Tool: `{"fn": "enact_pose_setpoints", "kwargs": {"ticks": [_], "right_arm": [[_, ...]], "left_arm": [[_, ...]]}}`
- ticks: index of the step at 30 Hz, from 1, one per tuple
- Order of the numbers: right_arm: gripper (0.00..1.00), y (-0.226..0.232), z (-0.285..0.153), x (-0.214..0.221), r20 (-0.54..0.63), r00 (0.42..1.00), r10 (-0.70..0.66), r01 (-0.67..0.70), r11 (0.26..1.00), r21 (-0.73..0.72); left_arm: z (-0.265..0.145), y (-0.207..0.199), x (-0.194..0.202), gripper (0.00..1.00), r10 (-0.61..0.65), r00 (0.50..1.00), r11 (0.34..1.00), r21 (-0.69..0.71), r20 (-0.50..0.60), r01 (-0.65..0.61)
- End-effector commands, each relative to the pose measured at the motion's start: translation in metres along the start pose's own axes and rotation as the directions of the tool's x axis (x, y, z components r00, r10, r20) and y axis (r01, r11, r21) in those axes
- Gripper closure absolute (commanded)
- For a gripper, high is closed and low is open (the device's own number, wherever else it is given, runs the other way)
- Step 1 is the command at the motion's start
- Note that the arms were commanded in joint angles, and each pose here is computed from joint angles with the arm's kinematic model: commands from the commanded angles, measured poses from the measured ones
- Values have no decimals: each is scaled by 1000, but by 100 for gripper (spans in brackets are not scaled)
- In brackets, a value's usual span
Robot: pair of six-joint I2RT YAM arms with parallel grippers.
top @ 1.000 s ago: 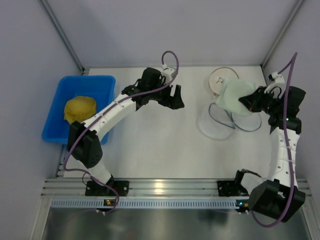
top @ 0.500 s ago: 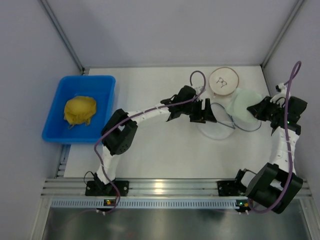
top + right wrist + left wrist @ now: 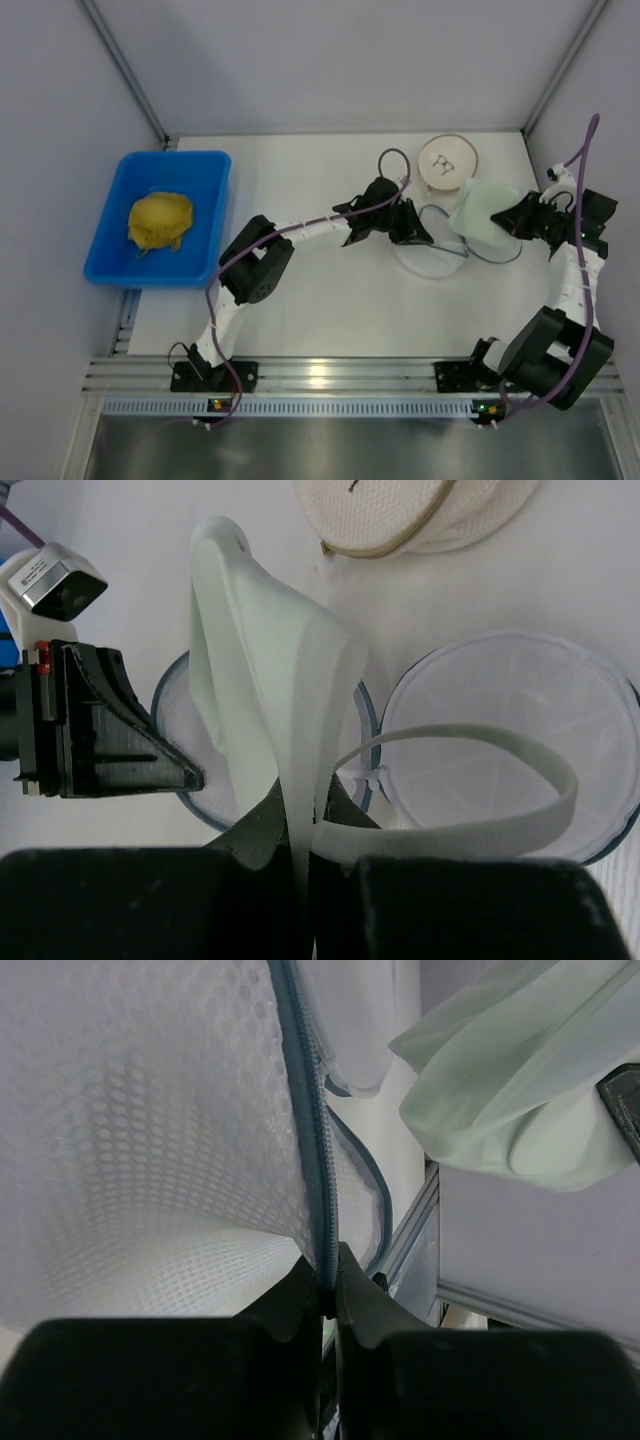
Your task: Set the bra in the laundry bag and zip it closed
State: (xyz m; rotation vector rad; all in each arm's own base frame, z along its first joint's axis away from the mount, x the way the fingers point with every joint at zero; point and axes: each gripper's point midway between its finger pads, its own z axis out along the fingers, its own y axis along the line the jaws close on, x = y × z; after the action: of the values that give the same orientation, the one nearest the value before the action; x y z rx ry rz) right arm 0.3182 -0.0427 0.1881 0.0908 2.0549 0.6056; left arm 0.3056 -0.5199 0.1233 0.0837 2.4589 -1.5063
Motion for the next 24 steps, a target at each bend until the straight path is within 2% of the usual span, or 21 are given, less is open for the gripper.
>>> {"fn": "enact_pose_setpoints", "kwargs": {"ticks": [1,3,5,6,8,9,10,11,12,16,18,22,24], "right_arm": [[100,11,1,-7,1,998,-65,65,994,-83],[100,18,5,-4,-7,999,-53,51,991,-123],[100,27,8,-11,30,999,-38,43,985,-166],[100,31,11,-4,28,999,-28,32,983,-180],[100,39,16,-10,70,997,-15,28,982,-189],[100,49,23,5,48,999,-15,25,976,-215],[100,52,28,9,46,999,-5,14,978,-208],[100,60,31,5,85,995,-44,62,974,-218],[100,69,39,23,67,997,-42,57,969,-241],[100,73,54,34,144,989,-44,68,984,-162],[100,80,62,45,154,986,-56,82,982,-169],[100,100,81,74,83,995,49,-29,973,-228],[100,106,84,77,95,992,82,-57,968,-243]], "left_arm": [[-30,-28,-15,93,62,997,997,52,38,-64],[-41,-16,-8,100,70,997,997,27,12,-71],[-54,-18,-4,100,97,995,994,41,-5,-97],[-58,-4,3,100,77,997,997,28,-31,-76],[-68,-8,12,100,53,995,994,104,-87,-44],[-73,8,16,100,22,995,995,96,-101,-12],[-78,2,15,100,34,994,992,125,-103,-21],[-83,7,12,100,32,995,992,121,-98,-20],[-85,9,12,100,35,994,992,123,-103,-22],[-93,9,5,100,35,992,986,166,-118,-15],[-93,11,6,100,32,991,985,171,-131,-10],[-93,17,1,100,23,992,986,169,-126,-2],[-91,21,2,100,17,991,986,165,-131,5]]}}
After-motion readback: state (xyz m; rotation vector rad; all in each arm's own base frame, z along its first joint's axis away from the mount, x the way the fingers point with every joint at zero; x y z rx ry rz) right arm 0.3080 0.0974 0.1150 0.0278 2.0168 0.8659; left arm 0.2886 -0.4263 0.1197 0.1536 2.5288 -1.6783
